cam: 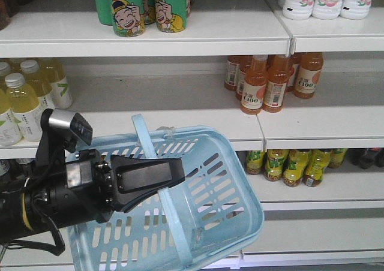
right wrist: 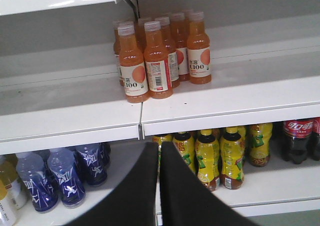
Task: Place coke in basket with both arms
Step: 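Drive the base across the store holding the basket in the left gripper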
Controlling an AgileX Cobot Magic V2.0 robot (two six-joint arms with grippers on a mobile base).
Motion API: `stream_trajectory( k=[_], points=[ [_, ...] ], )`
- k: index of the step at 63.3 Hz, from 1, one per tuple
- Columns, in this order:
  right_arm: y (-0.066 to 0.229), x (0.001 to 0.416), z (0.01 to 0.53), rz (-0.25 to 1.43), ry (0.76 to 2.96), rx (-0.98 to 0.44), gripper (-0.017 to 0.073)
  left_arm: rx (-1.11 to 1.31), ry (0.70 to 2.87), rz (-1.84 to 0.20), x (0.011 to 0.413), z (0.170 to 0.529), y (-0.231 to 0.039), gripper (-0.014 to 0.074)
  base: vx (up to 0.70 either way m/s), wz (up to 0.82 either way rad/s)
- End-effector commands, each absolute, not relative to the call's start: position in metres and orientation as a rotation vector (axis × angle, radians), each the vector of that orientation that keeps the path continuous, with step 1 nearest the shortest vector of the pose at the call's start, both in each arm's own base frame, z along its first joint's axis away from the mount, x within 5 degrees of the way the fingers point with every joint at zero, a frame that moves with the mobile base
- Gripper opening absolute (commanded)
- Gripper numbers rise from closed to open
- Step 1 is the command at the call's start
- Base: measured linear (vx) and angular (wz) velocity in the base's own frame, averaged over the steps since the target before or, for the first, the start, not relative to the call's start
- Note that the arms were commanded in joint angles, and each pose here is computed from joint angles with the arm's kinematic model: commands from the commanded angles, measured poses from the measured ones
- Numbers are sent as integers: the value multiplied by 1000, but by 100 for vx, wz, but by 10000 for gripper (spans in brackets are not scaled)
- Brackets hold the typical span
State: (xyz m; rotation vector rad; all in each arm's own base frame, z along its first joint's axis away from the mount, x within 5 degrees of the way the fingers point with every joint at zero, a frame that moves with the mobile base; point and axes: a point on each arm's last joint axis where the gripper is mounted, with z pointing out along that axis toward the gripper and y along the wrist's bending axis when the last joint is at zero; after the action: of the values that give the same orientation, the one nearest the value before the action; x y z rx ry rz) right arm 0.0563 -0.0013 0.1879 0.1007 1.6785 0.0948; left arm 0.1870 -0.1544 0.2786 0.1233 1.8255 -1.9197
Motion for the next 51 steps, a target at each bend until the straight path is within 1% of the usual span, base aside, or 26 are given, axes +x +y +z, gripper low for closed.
stream_trajectory(
  k=[1, 22, 51],
  points=[
    [0, 56, 192, 93, 1601, 71, -4, 256, 1550, -2148, 173, 310, -152, -8, -3, -13],
    [0, 56, 192, 93, 1601, 71, -4, 256, 1550, -2148, 173, 310, -152, -8, -5, -27],
    [0, 56, 192, 93, 1601, 71, -4, 256, 1550, -2148, 173, 310, -152, -8, -6, -54]
  ],
)
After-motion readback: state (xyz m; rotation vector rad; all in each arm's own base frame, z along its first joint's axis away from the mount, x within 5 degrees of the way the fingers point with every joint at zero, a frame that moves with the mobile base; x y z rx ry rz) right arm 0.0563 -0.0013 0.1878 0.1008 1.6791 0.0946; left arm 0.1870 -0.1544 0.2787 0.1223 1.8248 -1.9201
